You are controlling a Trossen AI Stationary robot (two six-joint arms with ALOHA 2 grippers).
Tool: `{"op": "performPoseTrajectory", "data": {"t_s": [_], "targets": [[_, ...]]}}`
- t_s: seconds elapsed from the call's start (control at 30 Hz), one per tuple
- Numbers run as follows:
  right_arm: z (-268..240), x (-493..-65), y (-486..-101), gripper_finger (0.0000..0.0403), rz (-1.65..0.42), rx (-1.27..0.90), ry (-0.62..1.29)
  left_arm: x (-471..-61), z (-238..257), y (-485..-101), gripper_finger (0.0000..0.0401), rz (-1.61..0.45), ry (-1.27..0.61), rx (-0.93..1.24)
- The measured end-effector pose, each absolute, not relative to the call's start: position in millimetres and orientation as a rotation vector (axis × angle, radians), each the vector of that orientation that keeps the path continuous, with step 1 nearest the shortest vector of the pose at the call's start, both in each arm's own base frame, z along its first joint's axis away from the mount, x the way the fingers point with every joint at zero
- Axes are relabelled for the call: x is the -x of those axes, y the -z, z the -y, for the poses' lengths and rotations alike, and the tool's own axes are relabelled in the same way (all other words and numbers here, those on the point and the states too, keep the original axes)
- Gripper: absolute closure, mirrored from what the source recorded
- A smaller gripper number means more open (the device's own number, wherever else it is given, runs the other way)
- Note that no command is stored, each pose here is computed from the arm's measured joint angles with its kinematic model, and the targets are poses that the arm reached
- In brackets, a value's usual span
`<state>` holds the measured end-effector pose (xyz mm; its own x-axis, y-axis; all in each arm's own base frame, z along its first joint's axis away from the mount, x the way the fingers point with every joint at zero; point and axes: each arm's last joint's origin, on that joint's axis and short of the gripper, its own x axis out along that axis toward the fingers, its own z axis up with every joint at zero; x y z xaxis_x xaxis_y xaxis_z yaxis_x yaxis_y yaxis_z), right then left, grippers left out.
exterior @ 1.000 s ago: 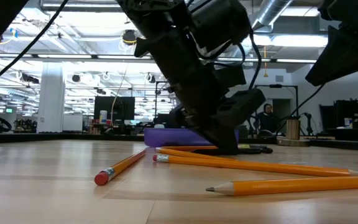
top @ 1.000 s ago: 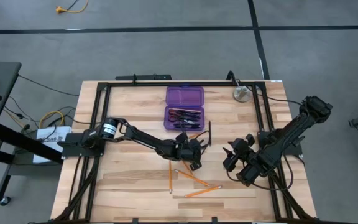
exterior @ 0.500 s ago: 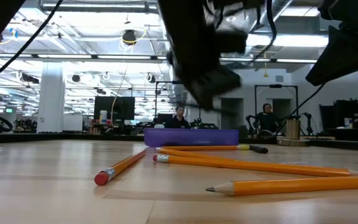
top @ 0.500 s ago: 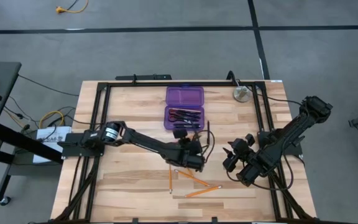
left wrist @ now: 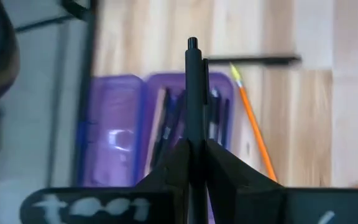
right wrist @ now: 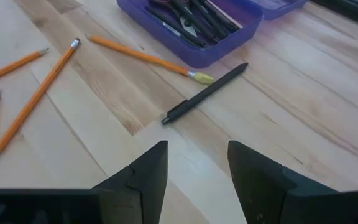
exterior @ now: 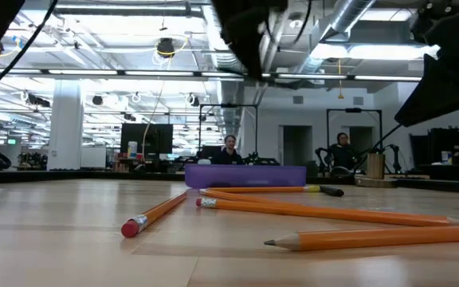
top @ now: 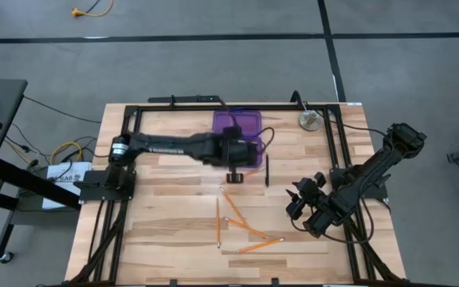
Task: Pick & place school supplies into a supply box
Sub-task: Put the black pen into the violet supply box
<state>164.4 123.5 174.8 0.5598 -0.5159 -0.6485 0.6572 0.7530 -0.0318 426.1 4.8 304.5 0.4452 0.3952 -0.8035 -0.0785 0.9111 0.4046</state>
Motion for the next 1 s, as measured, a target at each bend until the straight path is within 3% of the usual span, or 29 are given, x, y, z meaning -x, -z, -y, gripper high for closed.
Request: {"op": "performPoseTrajectory", "data": {"t_s": [0.17, 0.5, 1.0], "targets": [[-121.9, -162.4, -164.7, 0.0241, -0.675, -0.246, 0.689, -422.1, -53.2, -268.5, 0.0386, -1.160, -0.170, -0.253], [-119.3, -159.9, -152.8, 0.0241, -0.655, -0.286, 0.682, -398.6, -120.6, -191.0, 0.0382, -1.175, -0.110, -0.138], [-120.9, -161.7, -153.2, 0.0241, -0.635, -0.325, 0.678, -404.1, -122.6, -194.6, 0.0290, -1.095, -0.088, -0.094]]}}
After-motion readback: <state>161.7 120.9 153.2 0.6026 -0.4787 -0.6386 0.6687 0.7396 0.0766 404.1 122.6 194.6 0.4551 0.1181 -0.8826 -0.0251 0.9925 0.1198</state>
